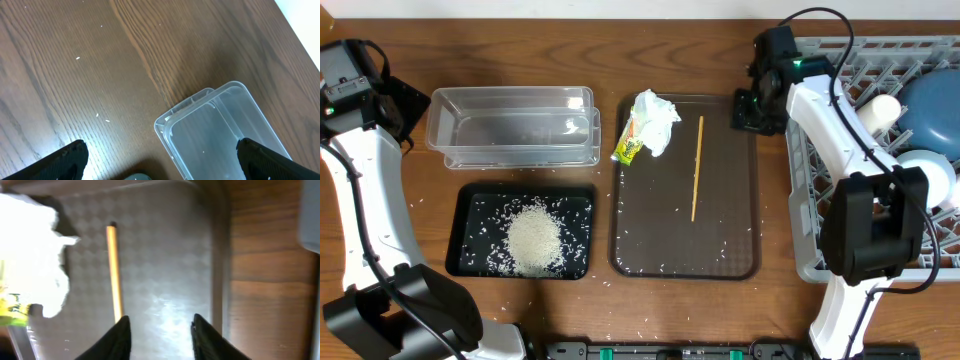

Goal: Sort waste into correct bins and load items into the dishwasher rack

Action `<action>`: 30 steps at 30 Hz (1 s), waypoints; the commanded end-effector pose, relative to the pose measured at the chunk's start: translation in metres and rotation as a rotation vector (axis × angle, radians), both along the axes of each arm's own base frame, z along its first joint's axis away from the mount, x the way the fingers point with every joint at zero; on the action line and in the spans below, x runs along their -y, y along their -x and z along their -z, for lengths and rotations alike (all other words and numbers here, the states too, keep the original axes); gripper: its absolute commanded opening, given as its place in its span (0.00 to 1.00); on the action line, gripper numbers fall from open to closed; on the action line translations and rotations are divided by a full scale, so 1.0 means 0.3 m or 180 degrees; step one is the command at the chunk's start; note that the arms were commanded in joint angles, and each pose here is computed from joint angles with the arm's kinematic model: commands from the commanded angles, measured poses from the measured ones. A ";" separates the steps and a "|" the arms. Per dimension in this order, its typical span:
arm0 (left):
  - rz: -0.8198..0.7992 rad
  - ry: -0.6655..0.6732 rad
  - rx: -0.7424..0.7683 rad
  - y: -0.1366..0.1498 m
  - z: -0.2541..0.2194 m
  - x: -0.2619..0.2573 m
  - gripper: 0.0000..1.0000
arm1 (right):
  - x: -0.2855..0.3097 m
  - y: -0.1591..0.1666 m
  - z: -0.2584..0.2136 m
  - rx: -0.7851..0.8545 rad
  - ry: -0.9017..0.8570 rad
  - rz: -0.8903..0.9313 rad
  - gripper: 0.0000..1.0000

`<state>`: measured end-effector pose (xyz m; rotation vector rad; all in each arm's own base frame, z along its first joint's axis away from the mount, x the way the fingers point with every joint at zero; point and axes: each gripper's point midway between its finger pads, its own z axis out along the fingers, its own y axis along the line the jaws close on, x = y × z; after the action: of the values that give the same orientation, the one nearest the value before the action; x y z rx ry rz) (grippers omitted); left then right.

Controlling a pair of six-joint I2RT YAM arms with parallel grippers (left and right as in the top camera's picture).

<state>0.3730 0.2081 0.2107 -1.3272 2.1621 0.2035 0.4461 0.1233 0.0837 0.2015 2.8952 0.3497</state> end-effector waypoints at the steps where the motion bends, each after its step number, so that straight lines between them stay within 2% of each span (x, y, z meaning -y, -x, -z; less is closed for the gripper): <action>1: -0.0024 -0.0019 0.0030 0.008 -0.017 -0.001 0.98 | -0.092 0.024 0.012 0.0022 -0.0079 -0.0213 0.42; 6: -0.0024 -0.0019 0.0030 0.008 -0.017 -0.001 0.98 | -0.172 0.053 0.073 0.0062 0.0229 -0.0084 0.39; 10: -0.0024 -0.0019 0.0030 0.008 -0.017 -0.001 0.98 | -0.192 0.084 0.126 0.0085 0.0625 -0.0033 0.43; 17: -0.0024 -0.0019 0.0030 0.008 -0.017 -0.001 0.98 | -0.217 0.103 0.195 0.0023 0.0796 -0.0059 0.39; 25: -0.0023 -0.0019 0.0030 0.008 -0.017 -0.001 0.98 | -0.181 0.107 0.280 -0.0148 0.0871 -0.0007 0.43; 30: -0.0024 -0.0019 0.0030 0.008 -0.017 -0.001 0.98 | -0.191 0.117 0.316 -0.0227 0.0837 -0.0032 0.37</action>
<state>0.3730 0.2081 0.2107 -1.3272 2.1621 0.2035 0.4132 0.1863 0.0022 0.1241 2.9532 -0.0118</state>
